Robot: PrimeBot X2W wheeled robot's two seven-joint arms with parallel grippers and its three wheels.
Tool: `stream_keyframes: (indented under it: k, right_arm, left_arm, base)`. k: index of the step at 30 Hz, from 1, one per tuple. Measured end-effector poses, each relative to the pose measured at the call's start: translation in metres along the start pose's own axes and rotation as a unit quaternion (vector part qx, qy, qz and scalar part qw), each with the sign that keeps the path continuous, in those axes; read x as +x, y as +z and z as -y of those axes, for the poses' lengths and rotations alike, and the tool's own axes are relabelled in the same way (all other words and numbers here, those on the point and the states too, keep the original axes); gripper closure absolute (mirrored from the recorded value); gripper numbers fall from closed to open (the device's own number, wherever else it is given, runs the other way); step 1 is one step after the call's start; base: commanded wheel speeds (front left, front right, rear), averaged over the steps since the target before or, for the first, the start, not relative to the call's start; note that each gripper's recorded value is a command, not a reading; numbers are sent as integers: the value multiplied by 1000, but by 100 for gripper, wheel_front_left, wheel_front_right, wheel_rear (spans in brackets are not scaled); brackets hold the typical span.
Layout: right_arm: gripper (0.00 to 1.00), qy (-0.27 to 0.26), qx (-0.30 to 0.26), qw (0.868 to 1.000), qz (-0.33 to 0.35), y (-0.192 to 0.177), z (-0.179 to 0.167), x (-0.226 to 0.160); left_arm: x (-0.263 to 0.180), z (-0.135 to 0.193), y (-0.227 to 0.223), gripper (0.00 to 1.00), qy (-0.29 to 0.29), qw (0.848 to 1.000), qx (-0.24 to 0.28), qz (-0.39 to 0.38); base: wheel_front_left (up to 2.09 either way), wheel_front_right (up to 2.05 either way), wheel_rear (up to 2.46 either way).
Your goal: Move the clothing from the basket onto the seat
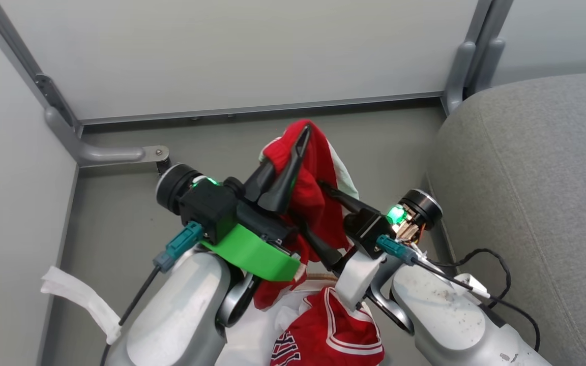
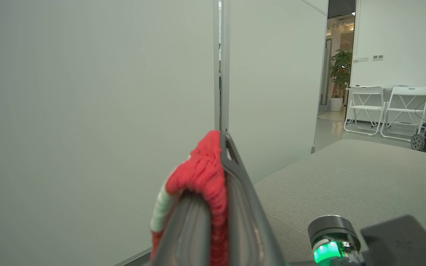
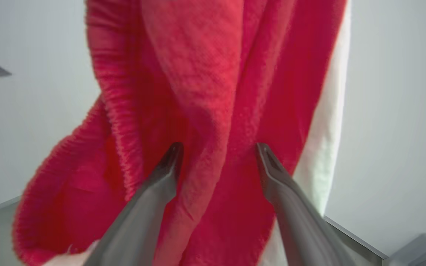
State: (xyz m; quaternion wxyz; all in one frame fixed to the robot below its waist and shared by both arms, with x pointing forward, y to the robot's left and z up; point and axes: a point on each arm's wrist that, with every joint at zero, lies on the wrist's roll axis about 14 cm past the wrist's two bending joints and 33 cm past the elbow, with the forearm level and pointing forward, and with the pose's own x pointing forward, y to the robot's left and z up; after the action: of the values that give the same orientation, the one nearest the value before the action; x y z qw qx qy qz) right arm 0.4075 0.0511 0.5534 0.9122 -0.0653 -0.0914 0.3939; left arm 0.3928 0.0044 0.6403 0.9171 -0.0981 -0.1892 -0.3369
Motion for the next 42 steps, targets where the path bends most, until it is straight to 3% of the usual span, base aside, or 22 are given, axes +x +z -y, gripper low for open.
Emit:
stream_keyframes:
  k: [1, 7, 8, 9, 10, 16, 19, 23, 29, 34, 38, 42]
  right_arm:
    - [100, 4, 6, 1000, -8, -5, -2, 1]
    - [100, 2, 41, 999, 12, 7, 0, 12]
    - [100, -4, 46, 999, 16, 8, 3, 11]
    - [100, -12, 48, 999, 18, 9, 7, 9]
    - [100, -20, 52, 998, 19, 9, 11, 6]
    - [100, -87, 60, 994, 33, 14, 45, -21]
    - [100, -133, 62, 988, 37, 15, 68, -43]
    - [100, -201, 53, 977, 39, 16, 101, -79]
    - [100, -320, 34, 946, 38, 20, 149, -151]
    - [100, -427, 18, 904, 25, 18, 176, -228]
    - [100, -485, -1, 874, 10, 18, 186, -274]
    - [100, -509, -15, 860, -9, 14, 192, -292]
  left_arm:
    - [0, 1, 0, 100, -1, 1000, -1, 0]
    - [-4, -3, -2, 100, 6, 1000, -4, -5]
    - [-5, -6, -2, 79, 10, 1000, -3, -5]
    - [-4, -7, -3, 51, 10, 1000, -3, -6]
    - [-5, -8, -6, 0, 11, 1000, -4, -10]
    - [2, -7, -22, 0, -3, 1000, 6, -27]
    - [9, 5, -36, 0, -36, 998, 20, -42]
    - [18, 29, -60, 0, -72, 996, -12, -59]
    - [27, 85, -96, 0, -158, 981, -60, -90]
    - [26, 142, -113, 0, -238, 959, -113, -108]
    - [25, 162, -128, 0, -271, 945, -138, -124]
    - [21, 164, -146, 0, -278, 937, -155, -143]
  base:
    - [0, 0, 0]
    - [0, 0, 0]
    - [0, 0, 0]
    - [0, 0, 0]
    - [0, 0, 0]
    - [0, 0, 0]
    - [0, 0, 0]
    - [0, 0, 0]
    - [0, 0, 0]
    - [0, 0, 0]
    - [0, 0, 0]
    - [0, 0, 0]
